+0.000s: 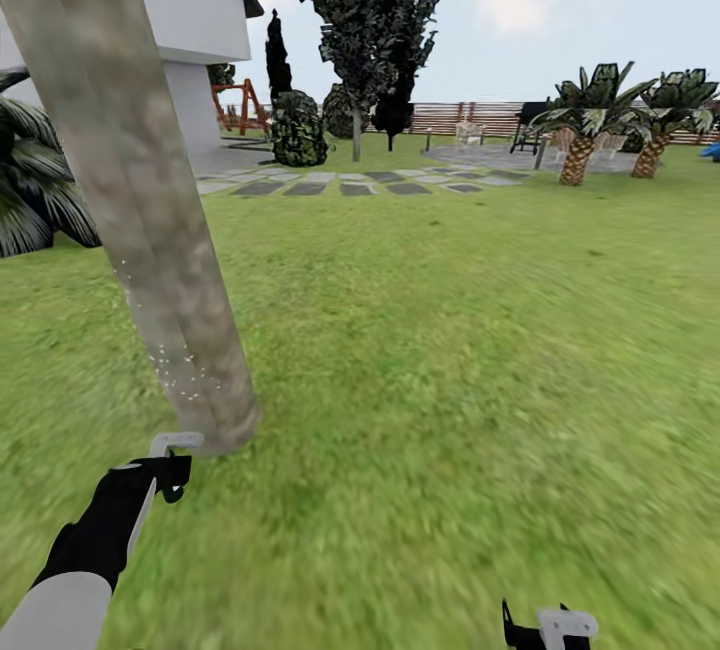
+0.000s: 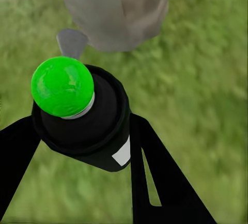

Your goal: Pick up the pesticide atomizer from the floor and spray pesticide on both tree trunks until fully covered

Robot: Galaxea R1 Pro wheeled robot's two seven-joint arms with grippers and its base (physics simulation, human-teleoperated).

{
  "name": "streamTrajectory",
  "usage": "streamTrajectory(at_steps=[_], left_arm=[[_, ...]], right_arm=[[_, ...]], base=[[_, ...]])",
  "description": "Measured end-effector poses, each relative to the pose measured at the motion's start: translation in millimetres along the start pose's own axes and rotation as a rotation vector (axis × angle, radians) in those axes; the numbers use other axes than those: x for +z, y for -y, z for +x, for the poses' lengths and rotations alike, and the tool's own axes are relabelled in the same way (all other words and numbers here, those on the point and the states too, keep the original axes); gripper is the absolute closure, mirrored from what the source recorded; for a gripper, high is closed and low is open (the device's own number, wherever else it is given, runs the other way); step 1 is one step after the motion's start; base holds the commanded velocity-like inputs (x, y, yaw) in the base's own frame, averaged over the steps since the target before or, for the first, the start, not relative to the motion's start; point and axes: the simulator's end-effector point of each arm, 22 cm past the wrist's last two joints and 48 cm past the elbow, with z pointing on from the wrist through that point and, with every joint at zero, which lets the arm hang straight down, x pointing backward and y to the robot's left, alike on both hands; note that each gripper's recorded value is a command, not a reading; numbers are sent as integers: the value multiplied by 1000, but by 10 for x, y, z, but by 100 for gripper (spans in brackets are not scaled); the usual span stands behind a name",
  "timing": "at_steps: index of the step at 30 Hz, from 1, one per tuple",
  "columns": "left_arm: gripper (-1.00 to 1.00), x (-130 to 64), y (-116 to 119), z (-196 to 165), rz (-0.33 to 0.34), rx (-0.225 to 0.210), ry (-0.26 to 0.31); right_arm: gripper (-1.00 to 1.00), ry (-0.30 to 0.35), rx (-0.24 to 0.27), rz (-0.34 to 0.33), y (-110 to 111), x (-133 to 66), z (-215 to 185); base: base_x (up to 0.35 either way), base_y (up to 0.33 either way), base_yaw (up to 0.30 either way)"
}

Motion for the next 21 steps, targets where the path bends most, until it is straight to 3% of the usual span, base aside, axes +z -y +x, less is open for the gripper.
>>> streamTrajectory(at_steps=[5,18,21], left_arm=[[100,1,3,4,1,-1,-1],[100,0,-1,0,0,0,0],[100,0,-1,0,0,-1,0]], right_arm=[[-100,0,0,0,2,0,0],[-100,0,-1,2,8,1,0],[-100,0,0,1,2,0,0]], base=[[154,-262,228],[107,-264,9],[2,-274,183]])
